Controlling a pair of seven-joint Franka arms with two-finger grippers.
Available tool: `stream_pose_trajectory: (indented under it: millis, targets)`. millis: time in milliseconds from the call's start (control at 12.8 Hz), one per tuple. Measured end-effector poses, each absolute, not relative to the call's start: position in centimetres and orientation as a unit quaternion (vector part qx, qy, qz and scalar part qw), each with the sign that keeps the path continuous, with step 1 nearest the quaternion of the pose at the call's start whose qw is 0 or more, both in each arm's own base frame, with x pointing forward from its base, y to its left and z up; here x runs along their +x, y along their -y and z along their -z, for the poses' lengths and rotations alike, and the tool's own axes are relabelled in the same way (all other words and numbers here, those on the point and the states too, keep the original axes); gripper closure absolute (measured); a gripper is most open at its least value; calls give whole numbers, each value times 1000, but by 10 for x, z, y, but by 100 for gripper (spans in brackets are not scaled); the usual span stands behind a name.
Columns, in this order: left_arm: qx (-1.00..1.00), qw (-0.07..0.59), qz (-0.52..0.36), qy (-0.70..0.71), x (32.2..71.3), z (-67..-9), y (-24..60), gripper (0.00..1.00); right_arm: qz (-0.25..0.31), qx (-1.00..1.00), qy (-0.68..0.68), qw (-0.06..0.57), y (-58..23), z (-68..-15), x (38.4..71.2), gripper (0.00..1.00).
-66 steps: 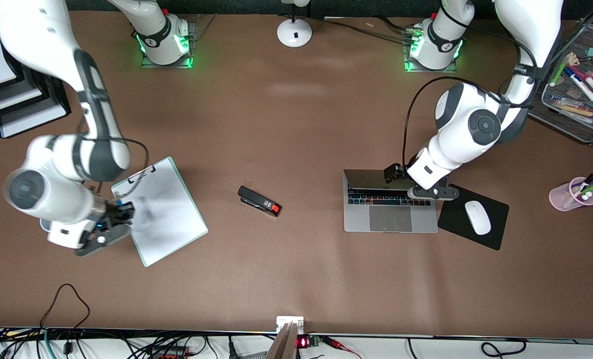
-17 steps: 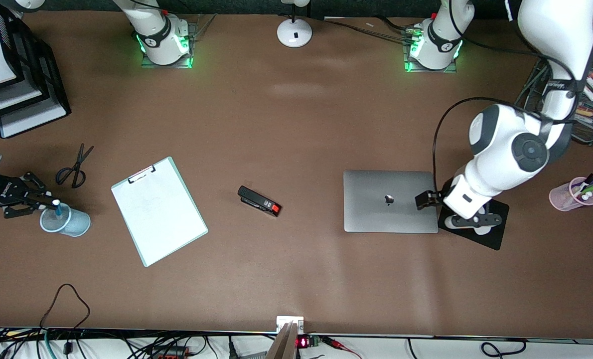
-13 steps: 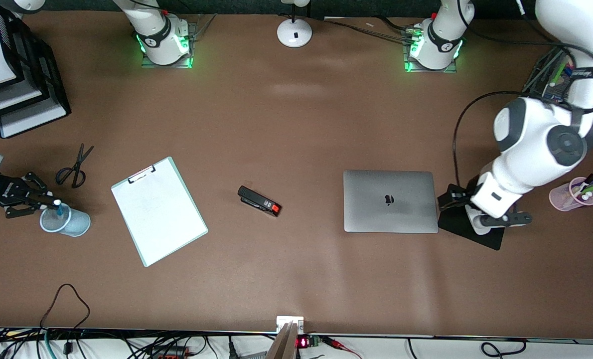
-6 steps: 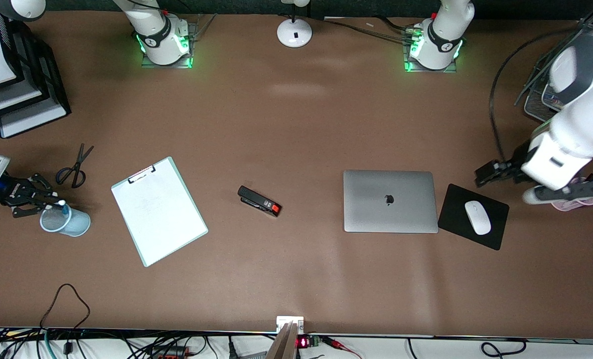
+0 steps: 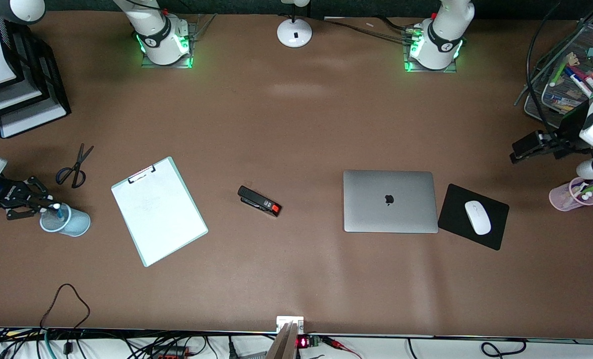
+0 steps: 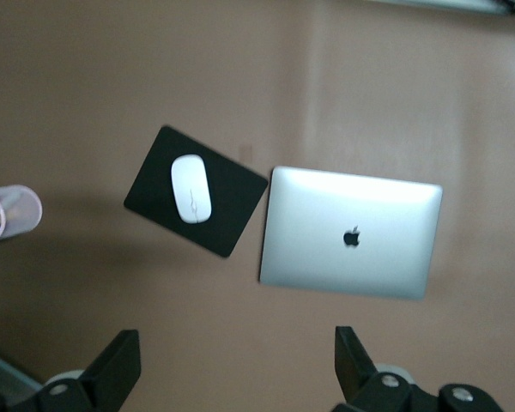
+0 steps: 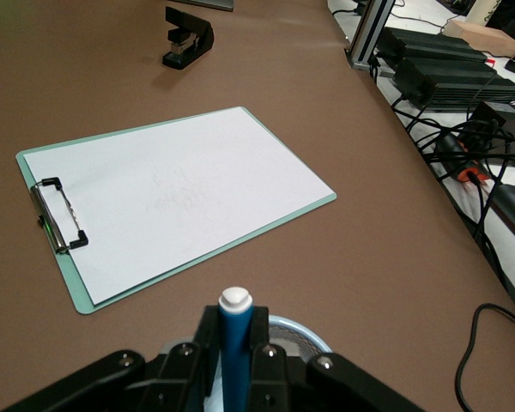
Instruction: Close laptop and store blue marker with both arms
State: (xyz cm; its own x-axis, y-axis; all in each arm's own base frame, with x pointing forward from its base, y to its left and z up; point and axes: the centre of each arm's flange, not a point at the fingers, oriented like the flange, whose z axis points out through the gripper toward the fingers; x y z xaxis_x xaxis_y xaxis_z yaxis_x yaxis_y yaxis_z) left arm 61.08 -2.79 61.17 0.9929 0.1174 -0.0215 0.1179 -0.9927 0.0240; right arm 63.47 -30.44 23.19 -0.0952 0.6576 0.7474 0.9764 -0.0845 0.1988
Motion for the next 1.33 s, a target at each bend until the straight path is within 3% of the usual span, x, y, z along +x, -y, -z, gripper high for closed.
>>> stream_pose_trajectory:
  millis: [314,392,863,941,1333]
  targets:
    - [999,8,20,-38,594,-651,23,0,368,-638,640,220,305,-220,635,82]
    - [999,4,16,-28,590,-660,23,0,367,-640,638,219,306,-220,635,75]
    - [1000,-16,-4,2,563,-690,40,0,356,-669,606,243,311,-254,638,7]
    - [1000,-18,0,4,562,-687,39,0,346,-674,602,252,309,-264,637,0]
    - [1000,-13,9,-2,551,-668,29,0,300,-701,583,278,300,-354,628,0]
